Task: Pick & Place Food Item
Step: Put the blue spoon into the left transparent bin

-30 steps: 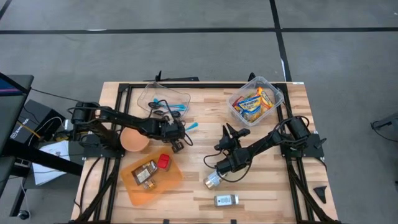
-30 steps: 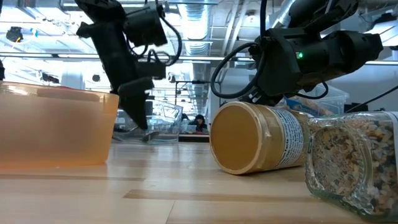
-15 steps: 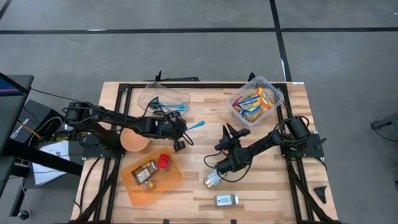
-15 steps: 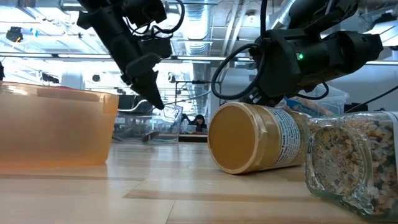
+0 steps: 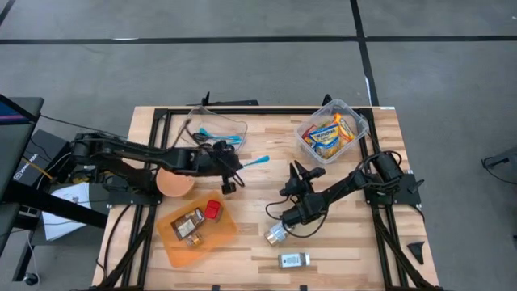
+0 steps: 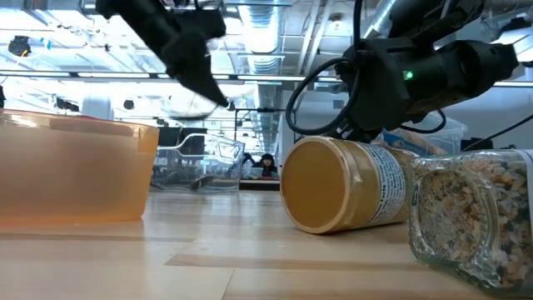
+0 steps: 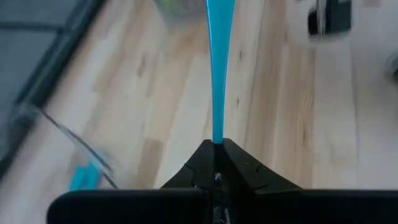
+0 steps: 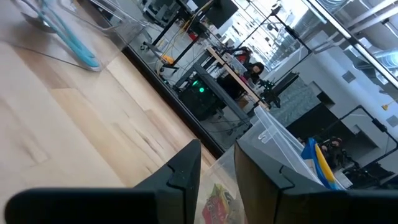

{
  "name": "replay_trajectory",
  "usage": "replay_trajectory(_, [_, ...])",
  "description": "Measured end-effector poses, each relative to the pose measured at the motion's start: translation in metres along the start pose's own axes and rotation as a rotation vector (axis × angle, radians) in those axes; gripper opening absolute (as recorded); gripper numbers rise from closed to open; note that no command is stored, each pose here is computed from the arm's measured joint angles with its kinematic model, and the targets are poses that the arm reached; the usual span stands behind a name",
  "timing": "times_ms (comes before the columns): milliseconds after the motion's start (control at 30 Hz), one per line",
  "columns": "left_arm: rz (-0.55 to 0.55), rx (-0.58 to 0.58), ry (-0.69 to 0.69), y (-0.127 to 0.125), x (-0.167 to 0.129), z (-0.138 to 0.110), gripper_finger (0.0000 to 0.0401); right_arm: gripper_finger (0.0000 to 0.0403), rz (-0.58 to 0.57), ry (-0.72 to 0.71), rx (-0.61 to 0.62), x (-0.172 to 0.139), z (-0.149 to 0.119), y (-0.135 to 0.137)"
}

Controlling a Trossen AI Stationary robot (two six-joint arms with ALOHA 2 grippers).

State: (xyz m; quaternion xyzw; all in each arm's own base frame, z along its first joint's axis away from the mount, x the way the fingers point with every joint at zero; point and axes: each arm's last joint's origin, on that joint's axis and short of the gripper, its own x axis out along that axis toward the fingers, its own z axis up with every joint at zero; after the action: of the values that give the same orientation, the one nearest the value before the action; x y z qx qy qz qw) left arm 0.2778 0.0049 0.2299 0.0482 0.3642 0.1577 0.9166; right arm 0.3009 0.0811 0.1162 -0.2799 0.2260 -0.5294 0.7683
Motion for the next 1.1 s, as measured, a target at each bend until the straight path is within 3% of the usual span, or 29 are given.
replay_trajectory(333, [0.054,0.037,-0.250,0.030,-0.077,0.016,0.0005,0.0092,0.075,-0.047,0.021,-0.028,0.001,0.003])
replay_trajectory(533, [0.103,0.084,-0.316,0.042,-0.104,0.014,0.0005,0.0092,0.115,-0.080,0.040,-0.045,0.006,0.004])
replay_trajectory(800, [0.170,0.183,-0.285,0.048,-0.100,0.013,0.0005,0.0092,0.137,-0.107,0.082,-0.056,0.019,0.005])
replay_trajectory(1000, [0.281,0.195,-0.168,0.075,-0.082,0.008,0.0005,0.0092,0.131,-0.104,0.077,-0.054,0.019,0.005])
replay_trajectory(1100, [0.284,0.163,-0.100,0.093,-0.071,0.003,0.0005,0.0092,0.128,-0.100,0.067,-0.053,0.020,0.006])
